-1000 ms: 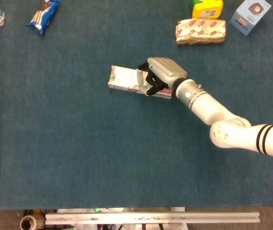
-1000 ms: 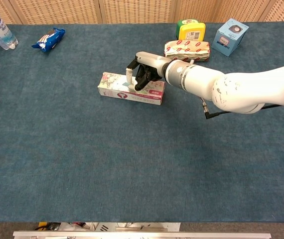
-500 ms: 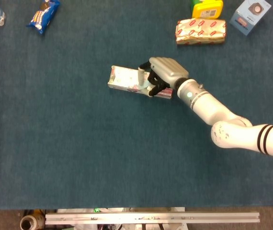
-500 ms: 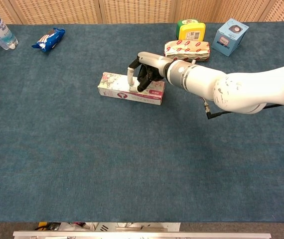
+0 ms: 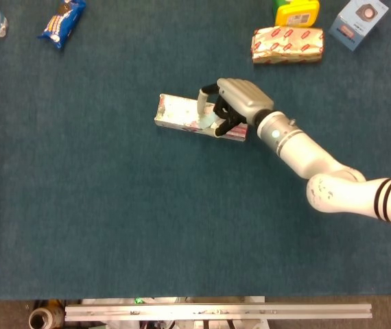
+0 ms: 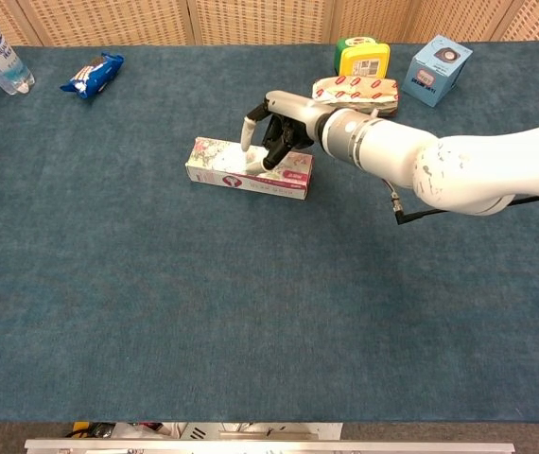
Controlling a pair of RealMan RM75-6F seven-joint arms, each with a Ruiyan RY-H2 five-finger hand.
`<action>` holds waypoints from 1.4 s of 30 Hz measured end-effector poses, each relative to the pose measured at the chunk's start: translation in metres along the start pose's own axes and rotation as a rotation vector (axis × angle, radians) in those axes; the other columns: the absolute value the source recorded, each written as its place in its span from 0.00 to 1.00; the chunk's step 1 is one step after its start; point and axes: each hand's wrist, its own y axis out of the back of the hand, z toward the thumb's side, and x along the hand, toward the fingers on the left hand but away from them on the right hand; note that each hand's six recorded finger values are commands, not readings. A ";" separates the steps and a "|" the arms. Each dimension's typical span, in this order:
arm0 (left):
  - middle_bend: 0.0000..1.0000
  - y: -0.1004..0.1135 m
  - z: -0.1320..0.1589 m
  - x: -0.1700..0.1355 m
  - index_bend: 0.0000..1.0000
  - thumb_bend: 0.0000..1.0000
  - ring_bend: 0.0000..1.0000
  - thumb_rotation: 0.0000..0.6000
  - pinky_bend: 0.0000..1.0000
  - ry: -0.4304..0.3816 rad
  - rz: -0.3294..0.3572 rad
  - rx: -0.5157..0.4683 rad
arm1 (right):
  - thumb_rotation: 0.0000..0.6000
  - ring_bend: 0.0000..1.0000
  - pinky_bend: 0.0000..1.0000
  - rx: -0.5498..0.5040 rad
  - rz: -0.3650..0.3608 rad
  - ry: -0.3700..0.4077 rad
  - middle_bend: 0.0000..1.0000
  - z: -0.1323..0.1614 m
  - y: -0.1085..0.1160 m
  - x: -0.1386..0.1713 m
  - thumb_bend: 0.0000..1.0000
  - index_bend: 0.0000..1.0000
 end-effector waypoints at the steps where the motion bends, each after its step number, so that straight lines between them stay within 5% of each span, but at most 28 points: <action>1: 0.28 0.000 0.000 0.000 0.10 0.06 0.27 1.00 0.20 0.000 0.001 0.000 | 1.00 1.00 1.00 -0.004 -0.002 -0.003 1.00 -0.001 0.001 0.001 0.16 0.49; 10: 0.28 0.004 0.000 0.001 0.10 0.06 0.27 1.00 0.20 -0.001 0.010 0.005 | 1.00 1.00 1.00 -0.034 -0.029 -0.003 0.98 -0.004 0.017 0.009 0.16 0.46; 15: 0.28 0.013 -0.002 0.006 0.10 0.06 0.27 1.00 0.20 -0.009 0.025 0.025 | 1.00 0.98 1.00 -0.038 -0.068 0.022 0.87 -0.001 0.031 0.021 0.17 0.43; 20: 0.28 0.022 0.000 0.016 0.10 0.06 0.28 1.00 0.23 -0.035 0.032 0.031 | 1.00 0.77 0.96 -0.005 -0.170 0.047 0.72 -0.003 0.057 0.045 0.28 0.43; 25: 0.31 0.028 0.011 0.031 0.10 0.06 0.37 1.00 0.38 -0.097 0.020 0.025 | 1.00 0.66 0.85 0.096 -0.319 0.048 0.65 -0.014 0.089 0.086 0.34 0.43; 34: 0.65 0.037 0.041 0.067 0.10 0.15 0.73 1.00 0.77 -0.254 -0.036 -0.035 | 1.00 0.65 0.85 0.402 -0.525 -0.071 0.64 -0.057 0.139 0.181 0.41 0.44; 39: 0.86 0.039 0.070 0.092 0.10 0.31 0.97 1.00 0.95 -0.370 -0.095 -0.059 | 1.00 0.65 0.85 0.449 -0.547 -0.141 0.64 -0.077 0.144 0.214 0.41 0.44; 42: 0.92 0.038 0.092 0.107 0.10 0.37 1.00 1.00 0.99 -0.441 -0.145 -0.075 | 1.00 0.65 0.85 0.453 -0.557 -0.160 0.64 -0.081 0.145 0.224 0.41 0.44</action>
